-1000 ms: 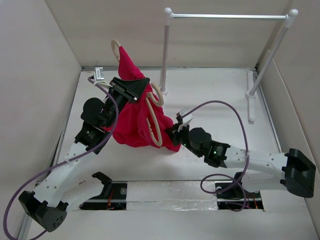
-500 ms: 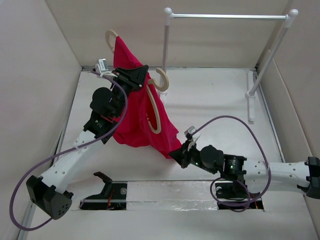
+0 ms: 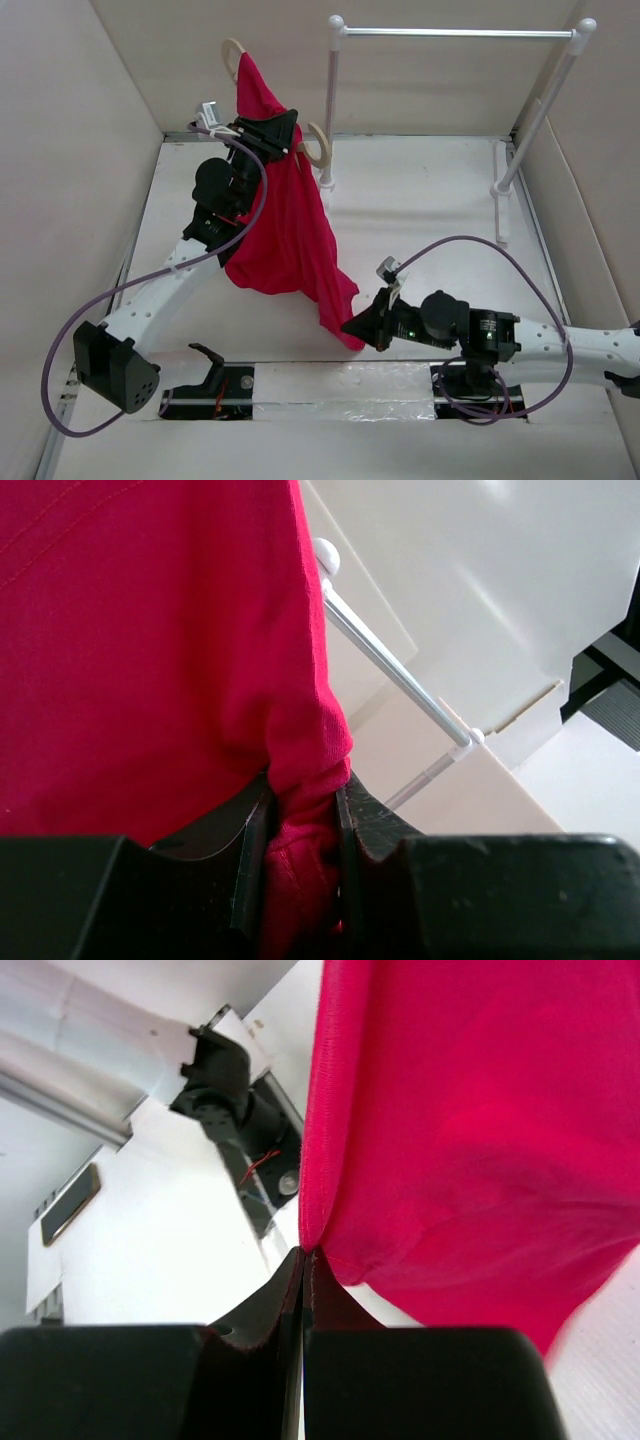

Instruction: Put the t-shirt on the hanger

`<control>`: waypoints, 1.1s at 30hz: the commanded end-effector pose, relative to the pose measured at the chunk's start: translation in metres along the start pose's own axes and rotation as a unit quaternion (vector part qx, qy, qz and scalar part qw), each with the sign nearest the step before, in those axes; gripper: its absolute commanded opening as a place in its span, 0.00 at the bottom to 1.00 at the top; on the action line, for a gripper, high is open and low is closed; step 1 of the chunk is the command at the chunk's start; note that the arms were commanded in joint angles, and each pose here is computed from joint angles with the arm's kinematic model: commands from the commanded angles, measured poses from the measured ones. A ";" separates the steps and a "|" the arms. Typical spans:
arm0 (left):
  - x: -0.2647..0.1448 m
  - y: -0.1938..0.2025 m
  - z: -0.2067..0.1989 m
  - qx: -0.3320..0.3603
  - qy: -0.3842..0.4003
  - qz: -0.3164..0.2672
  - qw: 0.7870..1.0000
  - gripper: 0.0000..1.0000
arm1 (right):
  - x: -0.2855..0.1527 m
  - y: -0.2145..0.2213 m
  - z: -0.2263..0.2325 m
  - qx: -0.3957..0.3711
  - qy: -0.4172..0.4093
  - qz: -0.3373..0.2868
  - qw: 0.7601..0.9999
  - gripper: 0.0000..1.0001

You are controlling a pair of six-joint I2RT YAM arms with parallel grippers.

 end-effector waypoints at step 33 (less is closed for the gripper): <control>-0.130 0.060 0.033 -0.146 0.042 0.143 0.978 0.00 | 0.020 -0.182 0.077 -0.153 0.076 -0.281 0.944 0.74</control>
Point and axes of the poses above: each gripper's point midway between its finger pads, its own x axis out along the fingers, its own z axis along the line the jaws close on, y = z × x, the point moved 3 cm from there along -x, back along the fingers, and after that the axes turned 6 degrees about x, right-handed, at the moved point
